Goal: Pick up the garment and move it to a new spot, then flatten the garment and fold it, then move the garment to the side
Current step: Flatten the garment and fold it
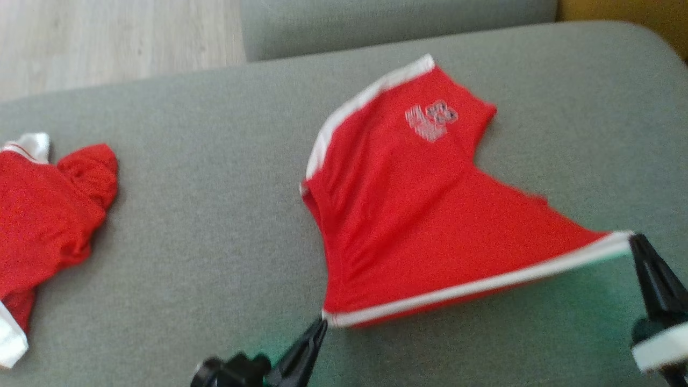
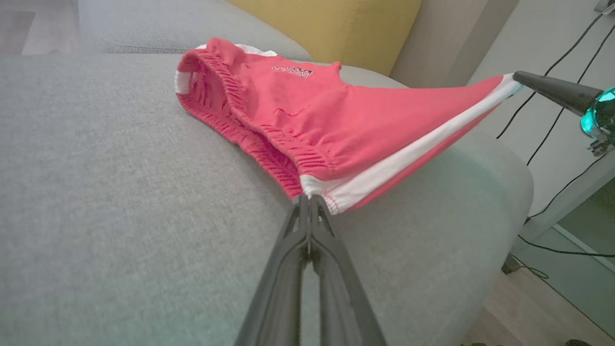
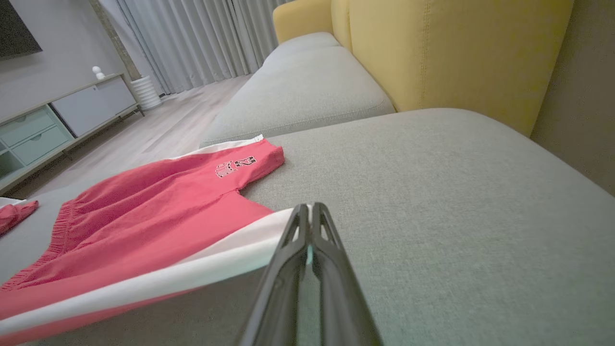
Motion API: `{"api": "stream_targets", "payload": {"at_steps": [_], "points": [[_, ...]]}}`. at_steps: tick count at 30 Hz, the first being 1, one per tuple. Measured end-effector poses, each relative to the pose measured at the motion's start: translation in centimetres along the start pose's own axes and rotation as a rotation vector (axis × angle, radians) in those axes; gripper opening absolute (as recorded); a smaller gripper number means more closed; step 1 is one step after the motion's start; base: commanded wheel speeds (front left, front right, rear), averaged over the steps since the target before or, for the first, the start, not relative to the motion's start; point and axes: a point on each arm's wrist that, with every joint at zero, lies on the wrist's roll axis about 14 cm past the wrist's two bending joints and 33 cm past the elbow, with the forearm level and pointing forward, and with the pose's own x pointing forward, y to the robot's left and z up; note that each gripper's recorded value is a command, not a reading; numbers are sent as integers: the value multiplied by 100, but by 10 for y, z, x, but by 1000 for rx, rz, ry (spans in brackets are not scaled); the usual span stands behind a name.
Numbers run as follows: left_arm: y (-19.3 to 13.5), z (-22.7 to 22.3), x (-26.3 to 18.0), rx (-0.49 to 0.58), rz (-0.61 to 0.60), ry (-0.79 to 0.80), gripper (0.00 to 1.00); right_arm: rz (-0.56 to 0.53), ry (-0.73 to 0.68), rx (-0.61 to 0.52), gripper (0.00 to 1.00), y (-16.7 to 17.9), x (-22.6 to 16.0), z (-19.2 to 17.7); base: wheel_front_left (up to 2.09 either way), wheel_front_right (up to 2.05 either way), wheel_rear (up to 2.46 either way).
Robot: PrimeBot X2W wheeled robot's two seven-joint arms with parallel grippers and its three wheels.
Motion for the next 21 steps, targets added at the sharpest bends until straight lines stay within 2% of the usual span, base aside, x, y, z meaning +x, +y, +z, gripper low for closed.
{"api": "stream_targets", "payload": {"at_steps": [6,10,16,21], "points": [[-23,14,-27,-42,1,-40,0,-18,-66,-65,0,-4,-38,34,0,0,0],[-27,34,-24,-76,-3,-77,0,-12,-74,-100,0,3,-30,51,0,0,0],[-18,72,13,-106,-24,-131,0,25,-23,-135,0,18,26,60,0,0,0],[7,100,47,-128,3,-175,0,64,22,-169,0,28,87,63,0,0,0]]}}
